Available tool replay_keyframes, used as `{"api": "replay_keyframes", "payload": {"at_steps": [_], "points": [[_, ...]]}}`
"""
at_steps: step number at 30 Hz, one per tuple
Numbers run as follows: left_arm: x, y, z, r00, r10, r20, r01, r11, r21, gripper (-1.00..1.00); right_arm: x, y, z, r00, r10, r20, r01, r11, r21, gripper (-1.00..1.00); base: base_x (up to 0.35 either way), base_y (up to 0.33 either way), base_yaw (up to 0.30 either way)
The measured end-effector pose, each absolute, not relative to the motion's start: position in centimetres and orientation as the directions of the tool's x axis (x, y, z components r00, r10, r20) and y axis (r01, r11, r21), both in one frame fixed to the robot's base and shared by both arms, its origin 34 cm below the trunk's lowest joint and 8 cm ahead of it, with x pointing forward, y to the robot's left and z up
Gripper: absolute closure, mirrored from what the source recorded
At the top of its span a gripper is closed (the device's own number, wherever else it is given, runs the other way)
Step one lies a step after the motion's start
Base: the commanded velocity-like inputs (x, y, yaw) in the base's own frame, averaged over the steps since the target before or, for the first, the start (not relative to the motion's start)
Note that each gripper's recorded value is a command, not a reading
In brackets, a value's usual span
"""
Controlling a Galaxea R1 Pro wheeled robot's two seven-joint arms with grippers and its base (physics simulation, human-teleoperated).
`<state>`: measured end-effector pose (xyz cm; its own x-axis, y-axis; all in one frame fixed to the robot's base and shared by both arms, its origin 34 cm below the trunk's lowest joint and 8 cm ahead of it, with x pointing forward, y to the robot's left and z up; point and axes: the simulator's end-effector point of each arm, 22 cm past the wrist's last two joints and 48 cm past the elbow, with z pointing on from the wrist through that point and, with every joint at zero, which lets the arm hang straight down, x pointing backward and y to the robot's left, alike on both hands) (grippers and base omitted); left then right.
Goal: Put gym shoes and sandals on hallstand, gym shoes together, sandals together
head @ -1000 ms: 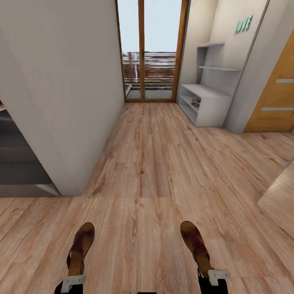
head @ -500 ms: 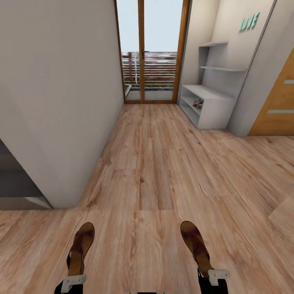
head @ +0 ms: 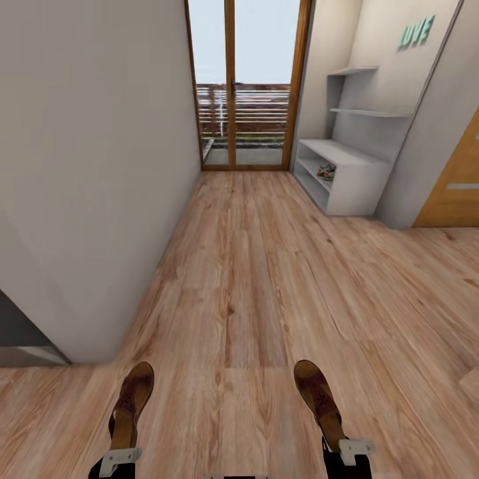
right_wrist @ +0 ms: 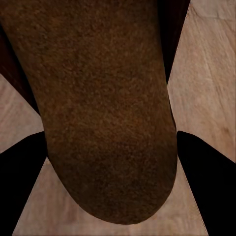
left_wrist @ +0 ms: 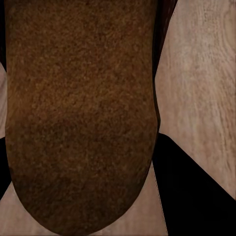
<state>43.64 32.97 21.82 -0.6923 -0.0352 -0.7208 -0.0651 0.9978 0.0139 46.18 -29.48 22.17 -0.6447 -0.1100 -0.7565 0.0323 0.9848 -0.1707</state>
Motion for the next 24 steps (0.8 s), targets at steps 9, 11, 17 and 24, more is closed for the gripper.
{"api": "replay_keyframes", "payload": {"at_steps": [9,11,17,24], "points": [[43.63,33.01,21.82,-0.692,-0.036,-0.721,-0.066,0.998,0.014,1.00,46.19,-29.47,22.17,-0.645,-0.110,-0.757,0.032,0.985,-0.170,1.00,0.339,0.000,0.000],[43.63,33.01,21.82,-0.692,-0.036,-0.721,-0.067,0.998,0.014,1.00,46.19,-29.48,22.18,-0.644,-0.110,-0.757,0.032,0.985,-0.170,1.00,0.338,0.000,0.000],[43.63,33.01,21.82,-0.692,-0.036,-0.721,-0.067,0.998,0.014,1.00,46.19,-29.47,22.18,-0.644,-0.110,-0.757,0.032,0.985,-0.170,1.00,0.338,0.000,-0.043],[43.64,33.01,21.82,-0.692,-0.036,-0.721,-0.067,0.998,0.014,1.00,46.18,-29.51,22.18,-0.644,-0.109,-0.757,0.034,0.985,-0.170,1.00,0.338,0.000,-0.181]]}}
